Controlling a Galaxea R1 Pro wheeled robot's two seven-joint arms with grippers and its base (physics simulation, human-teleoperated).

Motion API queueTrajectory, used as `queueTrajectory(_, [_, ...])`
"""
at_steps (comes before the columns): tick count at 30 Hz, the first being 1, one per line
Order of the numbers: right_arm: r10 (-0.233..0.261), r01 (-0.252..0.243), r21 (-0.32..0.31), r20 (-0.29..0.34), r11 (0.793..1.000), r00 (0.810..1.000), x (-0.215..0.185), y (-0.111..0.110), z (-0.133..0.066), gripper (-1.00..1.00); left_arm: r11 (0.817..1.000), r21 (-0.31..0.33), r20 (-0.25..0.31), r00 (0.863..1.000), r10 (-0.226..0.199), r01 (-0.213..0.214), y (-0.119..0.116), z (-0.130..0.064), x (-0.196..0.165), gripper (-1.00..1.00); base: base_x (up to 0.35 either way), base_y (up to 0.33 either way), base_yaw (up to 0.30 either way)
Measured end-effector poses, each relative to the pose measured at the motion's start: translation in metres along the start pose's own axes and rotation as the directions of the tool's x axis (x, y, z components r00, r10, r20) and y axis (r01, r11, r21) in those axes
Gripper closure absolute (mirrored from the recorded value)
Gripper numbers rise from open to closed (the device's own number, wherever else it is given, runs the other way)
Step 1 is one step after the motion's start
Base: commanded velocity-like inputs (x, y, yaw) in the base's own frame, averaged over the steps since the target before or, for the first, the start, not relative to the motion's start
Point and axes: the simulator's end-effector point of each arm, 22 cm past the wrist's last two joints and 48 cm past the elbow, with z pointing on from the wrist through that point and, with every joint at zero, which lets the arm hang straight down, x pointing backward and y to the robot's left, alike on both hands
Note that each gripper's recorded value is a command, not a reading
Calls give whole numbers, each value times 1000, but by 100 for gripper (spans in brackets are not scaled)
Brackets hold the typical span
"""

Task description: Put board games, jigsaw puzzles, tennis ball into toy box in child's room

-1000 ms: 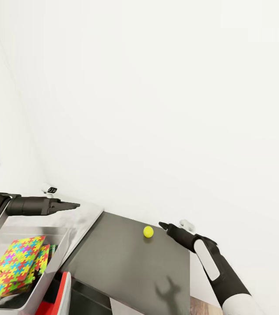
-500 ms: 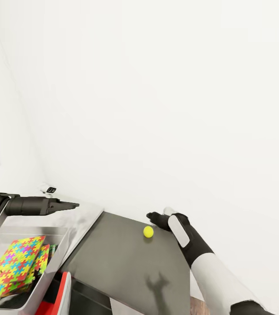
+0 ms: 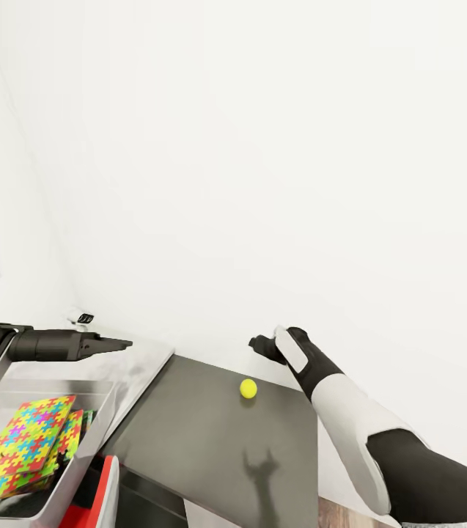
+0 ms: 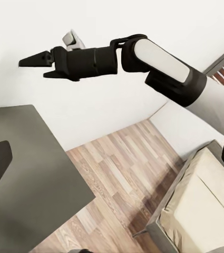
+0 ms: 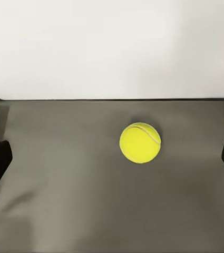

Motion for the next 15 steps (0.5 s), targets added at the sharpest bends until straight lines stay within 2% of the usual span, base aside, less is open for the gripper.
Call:
queueTrajectory(5, [-4,4,42,3,999,1000,-7,-6,-2,-100,1000,0,0,1000,0,0,0,0,0,-100,0,0,0])
queueTrajectory(15, [-8,8,61,0,998,1000,-9,-9,-3,-100,1000,-1,0,1000,1,-1,0,0,0,-100,0,0,0])
